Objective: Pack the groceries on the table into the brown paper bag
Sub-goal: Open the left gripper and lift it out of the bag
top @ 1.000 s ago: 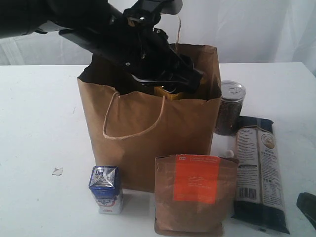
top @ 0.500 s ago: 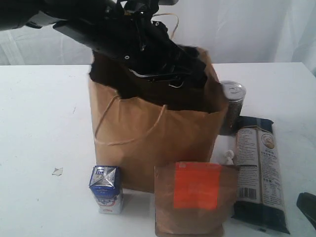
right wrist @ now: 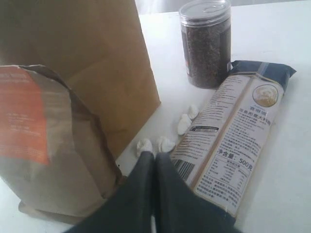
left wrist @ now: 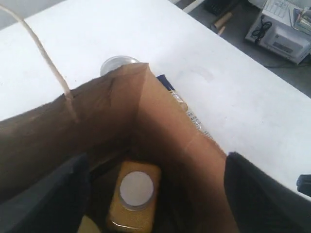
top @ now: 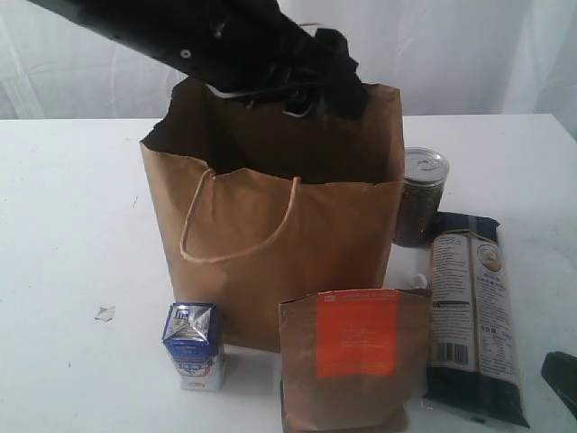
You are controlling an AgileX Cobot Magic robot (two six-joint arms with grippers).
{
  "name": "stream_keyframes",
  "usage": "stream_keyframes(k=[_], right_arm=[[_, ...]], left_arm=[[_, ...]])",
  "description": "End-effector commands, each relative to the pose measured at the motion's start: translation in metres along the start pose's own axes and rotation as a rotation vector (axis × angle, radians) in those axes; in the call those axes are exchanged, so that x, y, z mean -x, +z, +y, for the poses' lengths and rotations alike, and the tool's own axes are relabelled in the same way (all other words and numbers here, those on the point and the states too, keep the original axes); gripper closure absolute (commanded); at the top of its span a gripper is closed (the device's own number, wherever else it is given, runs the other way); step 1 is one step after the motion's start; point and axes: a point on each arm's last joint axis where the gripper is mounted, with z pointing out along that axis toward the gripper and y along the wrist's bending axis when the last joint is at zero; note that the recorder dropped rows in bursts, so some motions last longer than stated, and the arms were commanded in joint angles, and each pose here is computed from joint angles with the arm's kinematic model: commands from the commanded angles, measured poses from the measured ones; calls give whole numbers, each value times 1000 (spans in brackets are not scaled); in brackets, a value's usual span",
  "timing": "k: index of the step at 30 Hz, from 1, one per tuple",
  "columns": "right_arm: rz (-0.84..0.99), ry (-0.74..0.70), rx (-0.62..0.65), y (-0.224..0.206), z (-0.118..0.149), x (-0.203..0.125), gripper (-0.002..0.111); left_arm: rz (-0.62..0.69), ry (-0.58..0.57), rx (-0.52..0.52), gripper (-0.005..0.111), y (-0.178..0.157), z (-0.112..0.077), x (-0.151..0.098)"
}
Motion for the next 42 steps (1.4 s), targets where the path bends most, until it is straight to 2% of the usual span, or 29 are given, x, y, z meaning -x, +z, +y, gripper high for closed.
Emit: stream_keyframes(k=[1,4,10,14,17,23,27,28,32,40,42], right_arm=[[-3,-14,-6,0,-1,-1,108],[-3,-14,-6,0,-1,-1,108],[-3,-14,-6,0,-1,-1,108],[-3,-14,-6,0,-1,-1,108],[-3,-14,-6,0,-1,-1,108],[-3,-14,-6,0,-1,-1,108],[-3,-14,-6,0,-1,-1,108],[-3,-14,-6,0,-1,-1,108],[-3,-14,-6,0,-1,-1,108],[-3,-14,-6,0,-1,-1,108],[-3,-14,-6,0,-1,-1,108]], left_arm=[[-61,79,33,29,-43,-8,8],[-68,145,70,29,-79,-12,6],[-56,222,138,29,-122,-15,-1],[-40,272,225,29,-156,-14,-10],[-29,255,274,29,-182,-14,-20],[-5,140,378,29,-224,-12,-40],[84,31,442,29,-243,-10,-58],[131,2,449,29,-244,-10,-64],[163,-74,431,29,-236,-9,-77],[374,-246,457,29,-193,2,-140],[373,-276,440,29,-179,4,-153]])
